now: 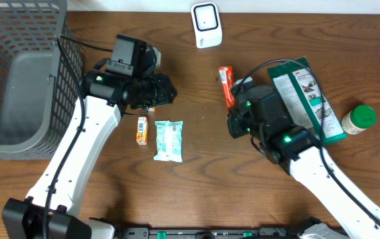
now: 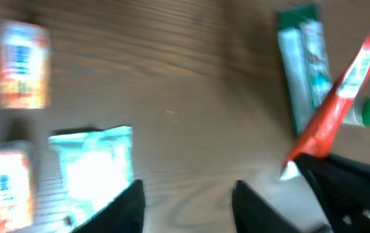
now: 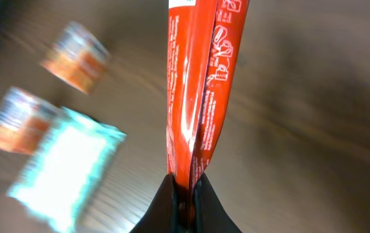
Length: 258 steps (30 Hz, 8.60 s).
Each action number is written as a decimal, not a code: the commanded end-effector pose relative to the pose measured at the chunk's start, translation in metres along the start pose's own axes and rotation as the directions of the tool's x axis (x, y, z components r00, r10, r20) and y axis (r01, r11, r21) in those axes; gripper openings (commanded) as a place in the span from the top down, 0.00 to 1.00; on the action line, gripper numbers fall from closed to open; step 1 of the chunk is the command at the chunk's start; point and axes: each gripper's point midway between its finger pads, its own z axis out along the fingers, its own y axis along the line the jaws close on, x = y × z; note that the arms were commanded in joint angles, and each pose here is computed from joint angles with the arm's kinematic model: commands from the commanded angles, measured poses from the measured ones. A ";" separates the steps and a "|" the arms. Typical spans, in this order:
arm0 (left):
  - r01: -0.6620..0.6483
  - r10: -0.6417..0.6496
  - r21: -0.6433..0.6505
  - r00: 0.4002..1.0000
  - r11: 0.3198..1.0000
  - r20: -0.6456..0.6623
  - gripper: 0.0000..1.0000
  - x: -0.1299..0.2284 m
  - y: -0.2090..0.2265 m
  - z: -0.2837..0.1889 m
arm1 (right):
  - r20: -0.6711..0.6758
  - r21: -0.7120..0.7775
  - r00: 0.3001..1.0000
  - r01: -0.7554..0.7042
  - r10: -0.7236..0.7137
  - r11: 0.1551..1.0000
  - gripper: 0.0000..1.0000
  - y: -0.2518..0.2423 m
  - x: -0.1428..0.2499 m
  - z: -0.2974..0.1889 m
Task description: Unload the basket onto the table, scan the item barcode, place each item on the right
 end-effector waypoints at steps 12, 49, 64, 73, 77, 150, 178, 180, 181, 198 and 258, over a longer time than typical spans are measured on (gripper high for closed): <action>-0.195 0.188 0.243 0.981 0.950 0.050 0.34 -0.006 -0.048 -0.012 | 0.002 -0.452 0.950 -0.277 0.312 0.848 0.99 0.074 -0.043 -0.027; -0.326 0.289 0.428 0.945 0.843 0.150 0.59 -0.013 -0.103 -0.022 | 0.066 -0.518 0.896 -0.345 0.439 0.783 0.99 0.083 -0.077 -0.037; -0.328 0.290 0.428 0.945 0.842 0.154 0.64 -0.013 -0.103 -0.022 | 0.062 -0.542 0.885 -0.357 0.460 0.761 0.99 0.091 -0.081 -0.040; -0.337 0.292 0.430 0.941 0.838 0.169 0.64 -0.016 -0.105 -0.023 | 0.054 -0.542 0.888 -0.358 0.456 0.761 0.99 0.094 -0.078 -0.037; -0.335 0.291 0.430 0.942 0.839 0.166 0.70 -0.016 -0.105 -0.023 | 0.061 -0.537 0.886 -0.359 0.460 0.764 0.99 0.093 -0.079 -0.036; -0.568 0.755 -0.669 0.656 0.480 -0.015 0.93 -0.152 -0.027 0.024 | -0.222 0.226 0.877 -0.378 0.425 0.898 0.01 -0.116 0.070 -0.036; -0.607 0.916 -0.764 0.397 0.217 -0.055 0.93 -0.233 0.041 0.207 | -0.222 0.226 0.877 -0.378 0.425 0.898 0.01 -0.116 0.070 -0.036; -0.599 0.915 -0.770 0.401 0.220 -0.051 0.93 -0.236 0.045 0.205 | -0.222 0.226 0.877 -0.378 0.425 0.898 0.01 -0.116 0.070 -0.036; -0.594 0.915 -0.774 0.401 0.222 -0.046 0.93 -0.238 0.046 0.204 | -0.222 0.226 0.877 -0.378 0.425 0.898 0.01 -0.116 0.070 -0.036; -0.566 0.903 -0.783 0.430 0.260 -0.011 0.93 -0.243 0.052 0.200 | -0.222 0.226 0.877 -0.378 0.425 0.898 0.01 -0.116 0.070 -0.036; -0.397 0.289 0.410 0.909 0.821 0.300 0.22 0.041 -0.268 0.267 | 0.061 0.189 0.831 -0.554 0.553 0.811 0.01 -0.180 -0.002 -0.130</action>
